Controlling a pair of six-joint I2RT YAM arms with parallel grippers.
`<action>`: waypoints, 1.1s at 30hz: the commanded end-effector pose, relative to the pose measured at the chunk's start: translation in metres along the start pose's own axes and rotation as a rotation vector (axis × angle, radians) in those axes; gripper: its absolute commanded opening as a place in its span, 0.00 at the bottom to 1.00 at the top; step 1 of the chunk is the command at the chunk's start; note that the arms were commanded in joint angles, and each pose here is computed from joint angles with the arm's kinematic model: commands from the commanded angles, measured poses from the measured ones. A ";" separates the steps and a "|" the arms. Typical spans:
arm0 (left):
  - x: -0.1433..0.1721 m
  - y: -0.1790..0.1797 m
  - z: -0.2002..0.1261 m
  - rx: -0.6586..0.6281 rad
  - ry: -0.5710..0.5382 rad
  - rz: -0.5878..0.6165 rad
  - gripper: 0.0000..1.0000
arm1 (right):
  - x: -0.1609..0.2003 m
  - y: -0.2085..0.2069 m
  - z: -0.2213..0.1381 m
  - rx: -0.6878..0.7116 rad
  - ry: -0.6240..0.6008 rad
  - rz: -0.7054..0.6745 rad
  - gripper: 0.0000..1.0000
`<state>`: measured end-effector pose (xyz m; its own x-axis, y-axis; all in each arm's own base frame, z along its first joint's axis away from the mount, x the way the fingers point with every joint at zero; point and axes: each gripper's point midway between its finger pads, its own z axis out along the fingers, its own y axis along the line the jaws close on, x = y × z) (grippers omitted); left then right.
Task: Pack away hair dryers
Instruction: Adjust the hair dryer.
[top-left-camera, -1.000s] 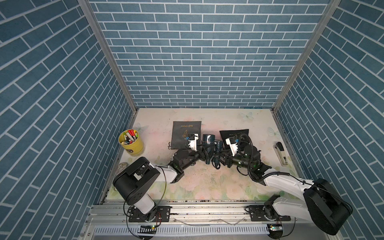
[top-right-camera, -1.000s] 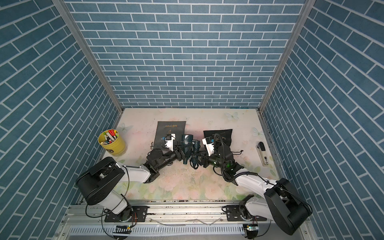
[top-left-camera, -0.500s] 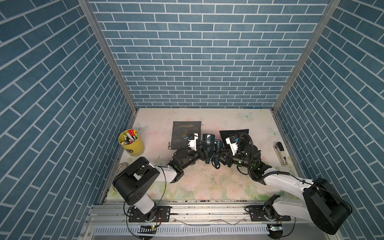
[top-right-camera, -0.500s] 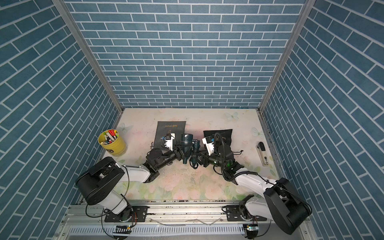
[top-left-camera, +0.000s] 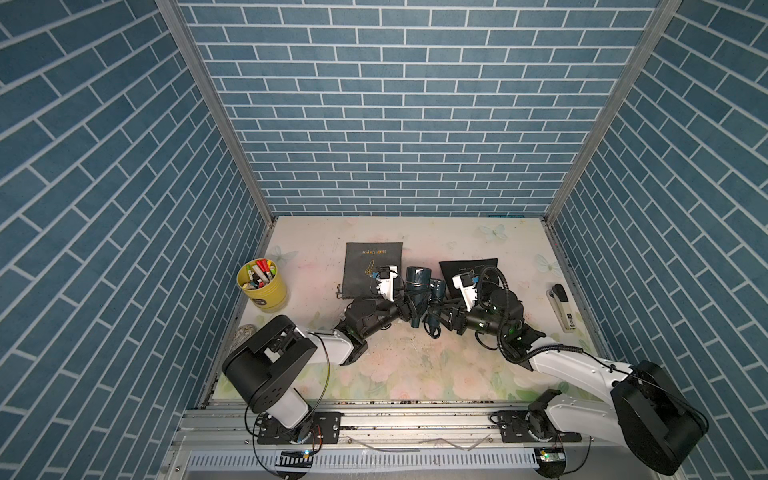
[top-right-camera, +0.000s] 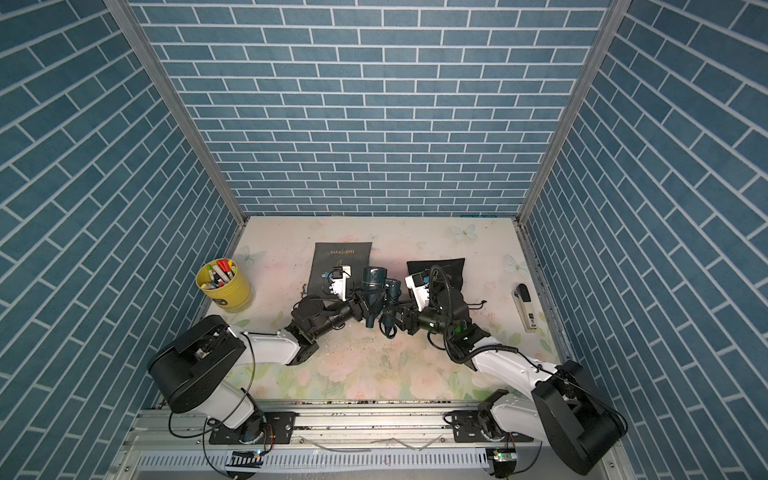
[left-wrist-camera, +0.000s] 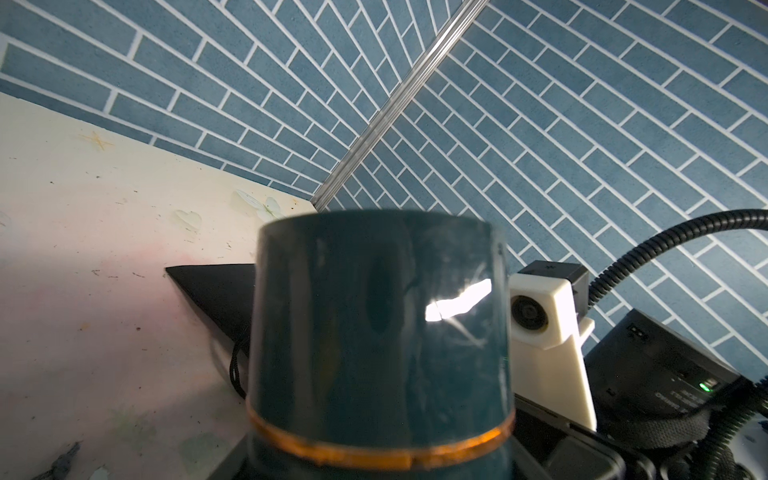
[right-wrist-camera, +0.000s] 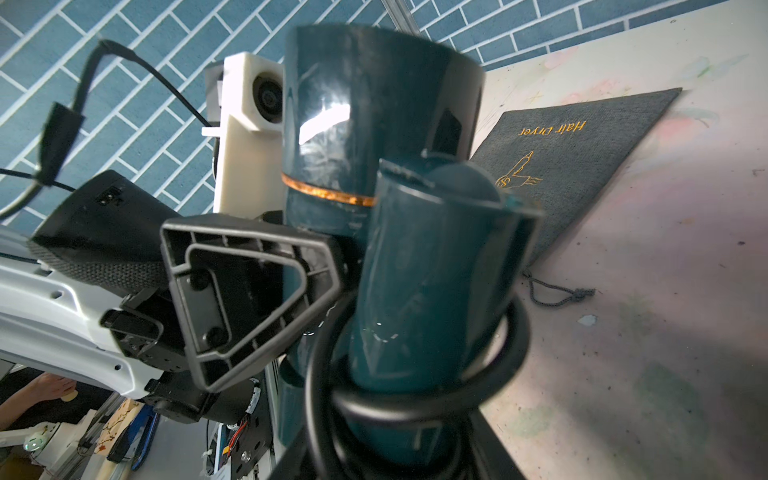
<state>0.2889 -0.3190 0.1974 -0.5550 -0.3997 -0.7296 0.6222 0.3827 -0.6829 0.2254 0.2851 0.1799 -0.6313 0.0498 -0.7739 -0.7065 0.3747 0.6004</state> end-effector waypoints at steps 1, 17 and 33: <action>0.000 -0.011 0.005 0.016 0.031 0.055 0.60 | -0.021 0.053 -0.004 -0.196 -0.035 -0.076 0.03; 0.001 0.003 0.000 -0.080 0.059 0.093 0.94 | -0.030 0.026 -0.011 -0.134 -0.125 0.053 0.00; -0.052 0.045 -0.076 -0.573 0.033 0.329 1.00 | -0.005 -0.015 -0.019 0.041 -0.057 0.130 0.00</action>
<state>0.2938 -0.2536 0.2322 -0.3814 -0.2980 -0.8750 0.5275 0.7072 -0.4708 0.2297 0.2662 0.1673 -0.7355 0.1334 -0.6643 -0.5780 0.3880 0.7179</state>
